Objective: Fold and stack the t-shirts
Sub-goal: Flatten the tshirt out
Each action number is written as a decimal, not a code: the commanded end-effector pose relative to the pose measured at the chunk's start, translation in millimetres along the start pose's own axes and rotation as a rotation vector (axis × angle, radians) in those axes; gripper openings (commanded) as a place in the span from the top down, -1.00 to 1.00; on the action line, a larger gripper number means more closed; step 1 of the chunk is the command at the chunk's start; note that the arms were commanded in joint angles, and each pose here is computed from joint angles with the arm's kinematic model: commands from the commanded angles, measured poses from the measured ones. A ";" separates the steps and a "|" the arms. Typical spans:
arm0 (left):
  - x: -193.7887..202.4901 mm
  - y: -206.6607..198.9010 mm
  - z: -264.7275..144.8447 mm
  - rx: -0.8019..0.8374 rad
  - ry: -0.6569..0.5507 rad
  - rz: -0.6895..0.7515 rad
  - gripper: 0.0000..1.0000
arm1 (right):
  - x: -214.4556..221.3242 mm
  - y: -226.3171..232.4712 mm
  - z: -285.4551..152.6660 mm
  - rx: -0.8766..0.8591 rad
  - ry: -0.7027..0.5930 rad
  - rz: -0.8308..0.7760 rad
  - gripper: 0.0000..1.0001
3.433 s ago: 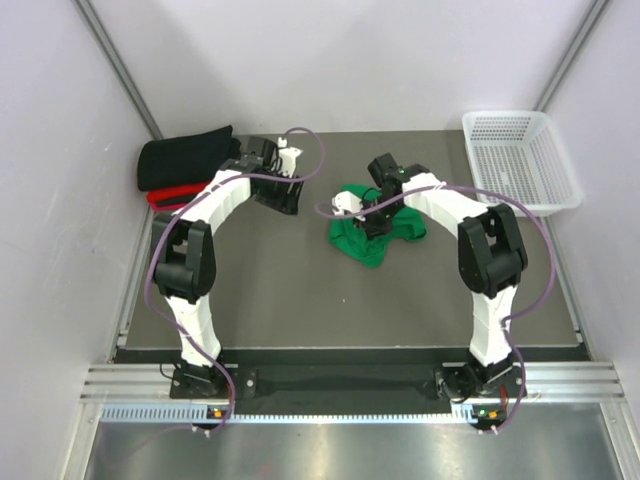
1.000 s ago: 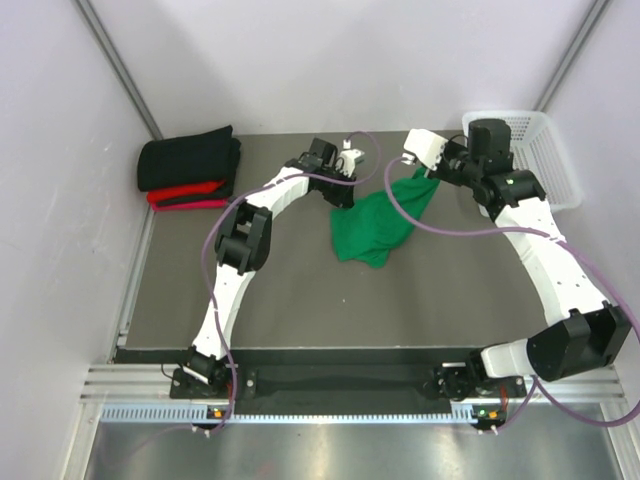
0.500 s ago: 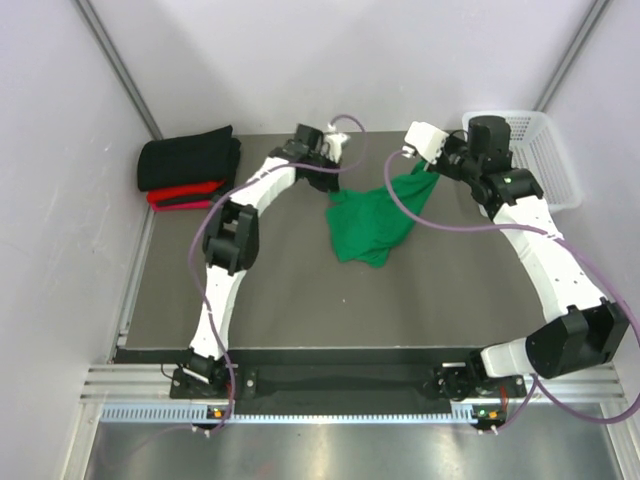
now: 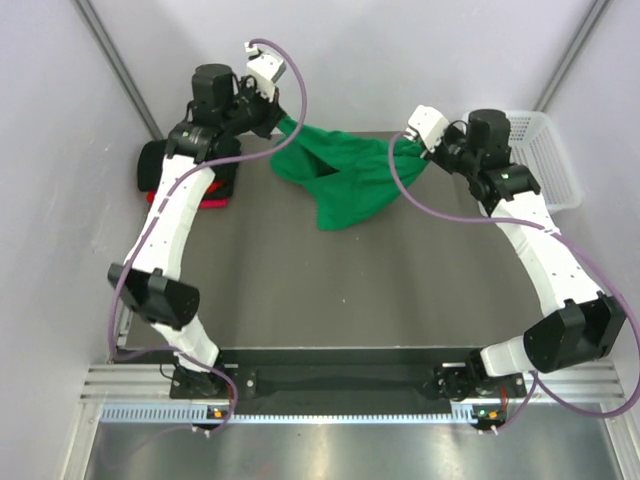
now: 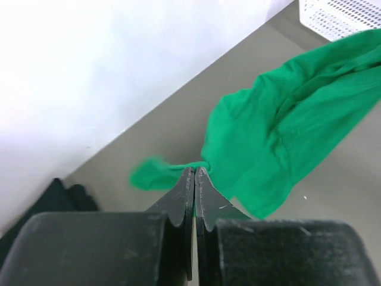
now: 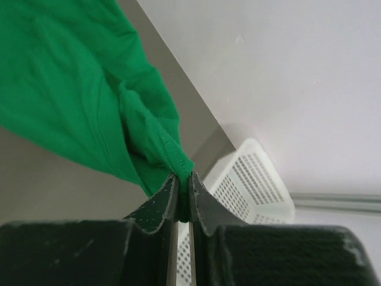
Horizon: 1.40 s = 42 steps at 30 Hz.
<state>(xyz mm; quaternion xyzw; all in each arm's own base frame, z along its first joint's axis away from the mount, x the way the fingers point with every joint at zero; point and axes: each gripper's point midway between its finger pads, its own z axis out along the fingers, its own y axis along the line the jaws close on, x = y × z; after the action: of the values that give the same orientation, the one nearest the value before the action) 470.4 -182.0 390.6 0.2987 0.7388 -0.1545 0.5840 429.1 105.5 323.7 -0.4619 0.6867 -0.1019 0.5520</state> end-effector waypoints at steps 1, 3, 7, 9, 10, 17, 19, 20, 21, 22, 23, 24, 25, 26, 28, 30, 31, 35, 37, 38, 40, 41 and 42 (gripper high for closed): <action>-13.1 0.5 -37.3 -0.052 -0.004 0.077 1.00 | -74.6 -28.5 -38.3 0.054 -0.225 0.056 1.00; -35.1 4.1 -64.7 -0.106 -0.045 0.131 1.00 | -97.7 -24.3 -59.5 0.036 -0.304 0.051 1.00; -55.8 6.8 -107.7 -0.176 -0.089 0.182 1.00 | -108.2 7.2 -86.8 0.000 -0.367 -0.069 1.00; -61.0 5.2 -130.6 -0.201 -0.106 0.194 1.00 | -104.5 17.6 -102.3 0.018 -0.377 -0.085 1.00; -62.7 6.8 -139.4 -0.214 -0.112 0.198 1.00 | -103.3 21.4 -108.6 0.014 -0.377 -0.075 1.00; -101.3 -10.4 -217.7 -0.280 -0.227 0.254 1.00 | -110.1 17.1 -173.1 0.055 -0.392 0.021 1.00; -103.7 -13.7 -232.6 -0.291 -0.244 0.258 1.00 | -101.4 13.5 -181.5 0.098 -0.373 0.037 1.00; -99.0 -12.6 -232.6 -0.293 -0.230 0.251 1.00 | -95.7 14.6 -181.6 0.106 -0.359 0.038 1.00; -88.0 -11.0 -228.3 -0.294 -0.204 0.240 1.00 | -81.3 20.6 -173.2 0.107 -0.316 0.040 1.00; -79.7 -9.3 -223.9 -0.295 -0.184 0.233 1.00 | -78.5 19.6 -175.8 0.133 -0.321 0.039 1.00; -72.0 -6.3 -217.6 -0.299 -0.165 0.230 1.00 | -70.7 20.1 -171.8 0.151 -0.303 0.045 1.00; -48.7 -3.7 -202.0 -0.286 -0.108 0.220 1.00 | -50.7 30.7 -156.5 0.147 -0.248 0.053 1.00; -35.7 -0.8 -192.2 -0.284 -0.077 0.211 1.00 | -45.7 31.5 -152.3 0.163 -0.244 0.041 1.00; -23.4 1.3 -183.4 -0.280 -0.050 0.208 1.00 | -36.9 36.2 -145.0 0.160 -0.224 0.034 1.00; 19.3 8.2 -150.9 -0.256 0.048 0.194 1.00 | -11.8 56.6 -118.6 0.119 -0.165 0.024 1.00; 56.6 14.8 -116.7 -0.229 0.122 0.173 1.00 | 21.2 79.3 -90.8 0.052 -0.081 0.014 1.00; 69.5 18.0 -104.1 -0.225 0.142 0.165 1.00 | 28.4 81.5 -80.5 0.051 -0.071 0.012 1.00; 119.7 38.7 -46.5 -0.223 0.220 0.162 1.00 | 82.9 89.3 -35.8 -0.001 0.044 0.070 1.00; 141.0 58.1 -14.4 -0.247 0.261 0.163 1.00 | 93.5 85.7 -6.2 -0.033 0.058 0.108 1.00; 145.0 65.0 -4.5 -0.255 0.270 0.159 1.00 | 100.7 78.6 3.2 -0.031 0.072 0.125 1.00; 151.8 86.4 22.4 -0.293 0.292 0.151 1.00 | 103.1 67.8 36.3 -0.063 0.078 0.163 1.00; 151.7 95.4 38.7 -0.299 0.289 0.151 1.00 | 91.4 42.7 46.0 -0.035 0.051 0.166 1.00; 151.9 98.7 45.2 -0.300 0.285 0.155 1.00 | 105.5 53.5 69.5 -0.097 0.076 0.189 1.00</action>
<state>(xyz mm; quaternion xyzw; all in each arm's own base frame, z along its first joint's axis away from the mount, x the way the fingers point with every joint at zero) 489.1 -94.5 173.2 0.3055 0.8599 0.0043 0.4090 394.3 67.2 136.7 -0.4327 0.7970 -0.0462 0.4189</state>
